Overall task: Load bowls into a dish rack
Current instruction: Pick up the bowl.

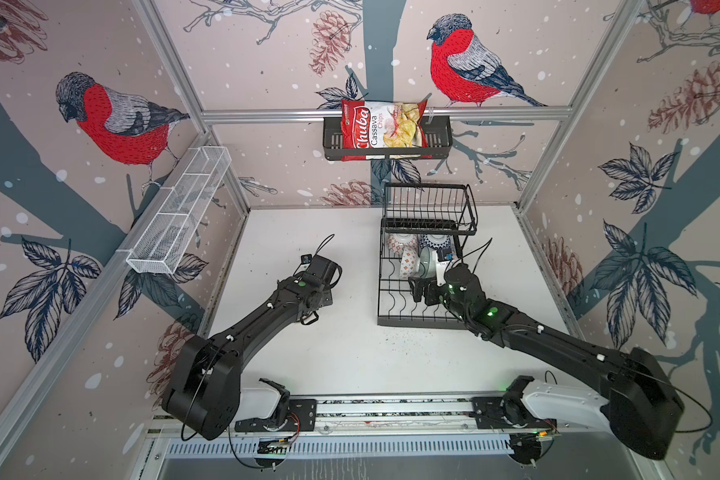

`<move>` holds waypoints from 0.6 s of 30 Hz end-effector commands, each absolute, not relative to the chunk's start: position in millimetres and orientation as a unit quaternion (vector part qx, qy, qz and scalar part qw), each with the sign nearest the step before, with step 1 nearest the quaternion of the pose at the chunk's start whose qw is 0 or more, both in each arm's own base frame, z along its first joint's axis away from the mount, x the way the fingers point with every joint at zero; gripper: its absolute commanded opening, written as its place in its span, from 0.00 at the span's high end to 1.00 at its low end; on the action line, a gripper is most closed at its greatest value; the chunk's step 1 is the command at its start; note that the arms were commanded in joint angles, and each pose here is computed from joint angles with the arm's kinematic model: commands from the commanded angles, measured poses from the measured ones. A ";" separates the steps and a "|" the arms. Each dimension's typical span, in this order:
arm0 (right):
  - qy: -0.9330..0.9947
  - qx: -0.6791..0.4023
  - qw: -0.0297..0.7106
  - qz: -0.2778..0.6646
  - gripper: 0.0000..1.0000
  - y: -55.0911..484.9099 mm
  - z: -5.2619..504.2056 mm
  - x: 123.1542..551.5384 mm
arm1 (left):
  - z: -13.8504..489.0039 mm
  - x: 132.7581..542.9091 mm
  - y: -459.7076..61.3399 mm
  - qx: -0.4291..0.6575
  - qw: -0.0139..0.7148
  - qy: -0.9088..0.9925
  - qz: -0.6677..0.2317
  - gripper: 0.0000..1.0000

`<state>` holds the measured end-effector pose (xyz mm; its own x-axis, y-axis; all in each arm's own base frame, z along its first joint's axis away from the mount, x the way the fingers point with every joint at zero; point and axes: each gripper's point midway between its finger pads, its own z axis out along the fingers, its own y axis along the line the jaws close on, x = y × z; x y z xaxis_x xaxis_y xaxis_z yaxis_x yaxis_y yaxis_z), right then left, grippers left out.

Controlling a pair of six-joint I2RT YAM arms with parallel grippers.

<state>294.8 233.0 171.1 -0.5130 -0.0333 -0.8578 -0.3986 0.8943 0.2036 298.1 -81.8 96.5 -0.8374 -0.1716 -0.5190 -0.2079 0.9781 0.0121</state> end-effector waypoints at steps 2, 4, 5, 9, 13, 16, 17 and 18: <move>0.842 -0.134 0.479 0.209 0.00 242.2 177.5 296.1 | 110.8 307.6 -87.7 -0.094 0.295 0.951 0.016 1.00; 0.842 -0.140 0.475 0.214 0.00 246.9 177.5 295.7 | 117.1 309.2 -89.1 -0.092 0.305 0.948 0.009 1.00; 0.841 -0.144 0.474 0.215 0.00 249.3 177.9 295.5 | 121.4 310.5 -89.7 -0.091 0.312 0.946 0.005 1.00; 0.835 -0.166 0.476 0.220 0.00 262.0 181.6 292.3 | 135.2 312.9 -91.5 -0.090 0.330 0.940 -0.007 1.00; 0.823 -0.189 0.480 0.239 0.00 280.3 187.3 284.7 | 146.9 312.5 -92.3 -0.092 0.345 0.934 -0.017 1.00; 0.812 -0.210 0.474 0.270 0.00 299.1 188.1 277.8 | 156.8 313.0 -94.3 -0.094 0.359 0.928 -0.032 1.00; 0.809 -0.217 0.470 0.280 0.00 305.4 188.4 275.6 | 160.5 313.2 -96.5 -0.090 0.363 0.927 -0.040 1.00; 0.806 -0.223 0.467 0.288 0.00 310.6 189.1 273.4 | 164.7 313.7 -98.4 -0.086 0.369 0.924 -0.048 1.00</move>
